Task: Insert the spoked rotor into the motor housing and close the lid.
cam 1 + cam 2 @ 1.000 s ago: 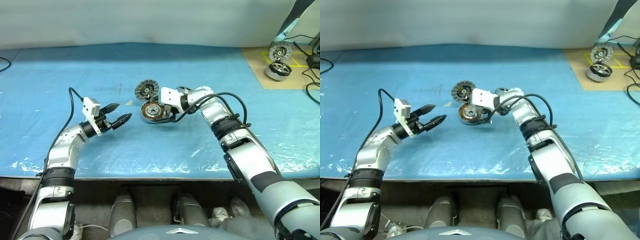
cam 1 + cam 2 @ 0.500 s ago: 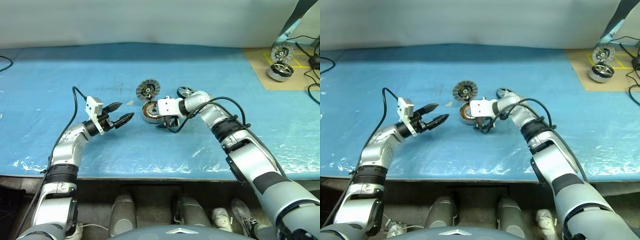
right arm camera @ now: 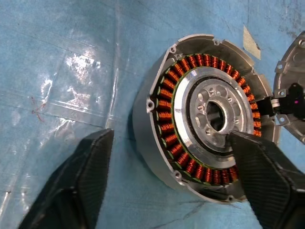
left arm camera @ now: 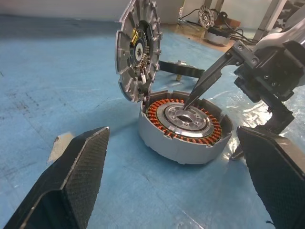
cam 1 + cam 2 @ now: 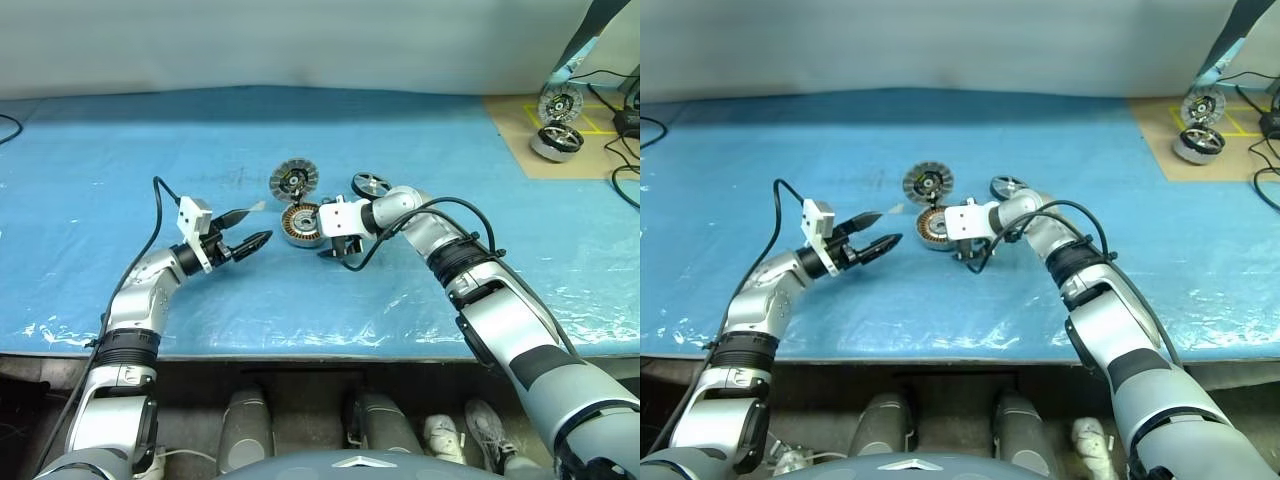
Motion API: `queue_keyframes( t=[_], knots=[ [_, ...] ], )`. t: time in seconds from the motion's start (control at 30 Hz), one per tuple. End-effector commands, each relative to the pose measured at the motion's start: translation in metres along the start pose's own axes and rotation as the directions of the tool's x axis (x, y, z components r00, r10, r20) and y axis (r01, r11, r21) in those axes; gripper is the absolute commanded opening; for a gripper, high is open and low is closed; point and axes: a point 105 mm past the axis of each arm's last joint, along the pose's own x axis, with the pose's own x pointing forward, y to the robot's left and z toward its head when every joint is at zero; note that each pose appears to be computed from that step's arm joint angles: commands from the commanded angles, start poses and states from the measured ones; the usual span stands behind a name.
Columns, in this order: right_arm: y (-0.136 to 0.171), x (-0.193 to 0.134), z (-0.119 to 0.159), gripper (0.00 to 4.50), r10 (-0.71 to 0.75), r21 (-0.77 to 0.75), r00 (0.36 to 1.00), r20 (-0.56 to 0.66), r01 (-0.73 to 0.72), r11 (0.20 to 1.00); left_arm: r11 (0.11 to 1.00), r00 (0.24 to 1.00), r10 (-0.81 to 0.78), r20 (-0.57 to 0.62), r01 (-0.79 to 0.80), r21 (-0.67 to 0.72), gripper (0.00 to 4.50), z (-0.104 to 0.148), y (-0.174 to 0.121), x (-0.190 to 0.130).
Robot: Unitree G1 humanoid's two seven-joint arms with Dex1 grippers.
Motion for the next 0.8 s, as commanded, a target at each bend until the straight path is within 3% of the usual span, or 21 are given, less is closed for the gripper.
queue_keyframes(
  t=[0.03, 0.33, 0.57, 0.67, 0.8],
  knots=[
    [0.006, 0.005, 0.002, 2.97, 0.025, -0.019, 1.000, 0.004, -0.025, 1.000, 0.999, 0.999, -0.011, 0.030, 0.010, 0.033, 4.50, 0.010, 0.000, 0.000],
    [-0.018, -0.006, 0.021, 2.97, -0.032, 0.012, 0.996, 0.078, 0.031, 0.999, 1.000, 1.000, -0.011, 0.025, 0.010, 0.025, 4.50, 0.006, -0.002, -0.001],
    [-0.032, -0.015, 0.044, 2.97, -0.062, 0.123, 0.975, 0.213, 0.036, 0.992, 1.000, 1.000, -0.016, 0.017, 0.016, 0.023, 4.50, 0.003, -0.003, 0.000],
    [-0.030, -0.015, 0.042, 2.97, -0.053, 0.108, 0.979, 0.196, 0.032, 0.994, 1.000, 1.000, -0.019, 0.013, 0.018, 0.021, 4.50, 0.001, -0.004, 0.000],
    [-0.010, -0.002, 0.022, 2.97, -0.007, 0.023, 0.996, 0.088, 0.005, 1.000, 0.999, 1.000, -0.025, 0.008, 0.024, 0.023, 4.50, 0.000, -0.005, 0.001]
  ],
)
